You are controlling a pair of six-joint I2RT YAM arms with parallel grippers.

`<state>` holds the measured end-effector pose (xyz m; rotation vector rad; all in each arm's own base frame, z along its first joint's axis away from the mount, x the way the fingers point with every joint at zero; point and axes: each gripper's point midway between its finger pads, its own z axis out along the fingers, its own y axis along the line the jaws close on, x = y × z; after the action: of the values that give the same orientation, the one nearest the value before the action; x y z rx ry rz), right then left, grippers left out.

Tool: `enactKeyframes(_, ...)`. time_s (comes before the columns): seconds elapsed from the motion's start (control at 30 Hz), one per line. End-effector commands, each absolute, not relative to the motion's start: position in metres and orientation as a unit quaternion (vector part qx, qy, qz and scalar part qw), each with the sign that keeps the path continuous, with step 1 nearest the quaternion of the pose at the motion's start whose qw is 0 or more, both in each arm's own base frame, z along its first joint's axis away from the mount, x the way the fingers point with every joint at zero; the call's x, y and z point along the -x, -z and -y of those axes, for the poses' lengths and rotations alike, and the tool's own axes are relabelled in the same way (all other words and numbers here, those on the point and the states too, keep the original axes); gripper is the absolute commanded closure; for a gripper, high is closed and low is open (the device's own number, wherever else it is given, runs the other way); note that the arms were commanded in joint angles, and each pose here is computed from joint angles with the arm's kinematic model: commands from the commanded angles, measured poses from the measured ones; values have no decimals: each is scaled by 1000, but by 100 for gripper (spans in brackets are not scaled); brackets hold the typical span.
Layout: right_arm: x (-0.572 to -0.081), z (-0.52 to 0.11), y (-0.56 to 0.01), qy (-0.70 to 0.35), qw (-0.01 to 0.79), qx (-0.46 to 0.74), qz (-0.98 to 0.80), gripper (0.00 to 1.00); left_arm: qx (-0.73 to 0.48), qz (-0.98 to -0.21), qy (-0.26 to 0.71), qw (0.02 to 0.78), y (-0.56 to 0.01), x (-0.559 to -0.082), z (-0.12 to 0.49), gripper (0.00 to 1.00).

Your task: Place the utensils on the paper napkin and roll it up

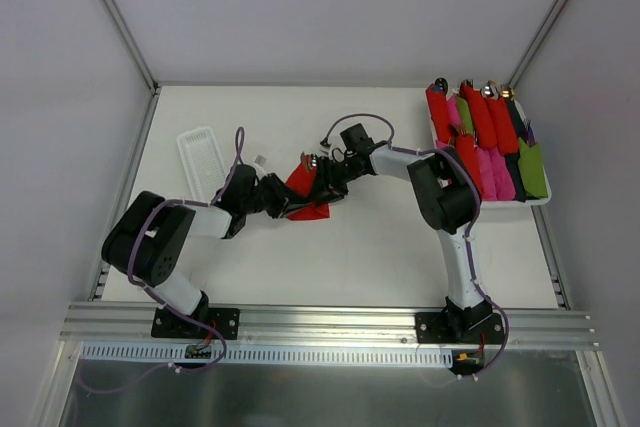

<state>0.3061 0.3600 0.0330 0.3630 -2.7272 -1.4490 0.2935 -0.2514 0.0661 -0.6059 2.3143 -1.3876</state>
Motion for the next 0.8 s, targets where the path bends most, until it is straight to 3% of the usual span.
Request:
enactKeyframes(0.0, -308, -364, -33, 467, 15, -120, 876, 56, 195, -804, 509, 239, -97, -315, 247, 84)
enactKeyframes(0.1, -308, -363, -32, 465, 17, -115, 878, 51, 195, -797, 515, 250, -108, -330, 242, 83)
enactKeyframes(0.3, -307, -364, -32, 469, 22, -112, 876, 51, 203, -800, 510, 244, -116, -362, 236, 82)
enactKeyframes(0.53, -306, -364, -33, 472, 17, -116, 874, 58, 208, -821, 495, 197, -91, -378, 246, 82)
enactKeyframes(0.77, -307, -363, -30, 467, 17, -110, 877, 70, 195, -840, 476, 173, -78, -372, 250, 90)
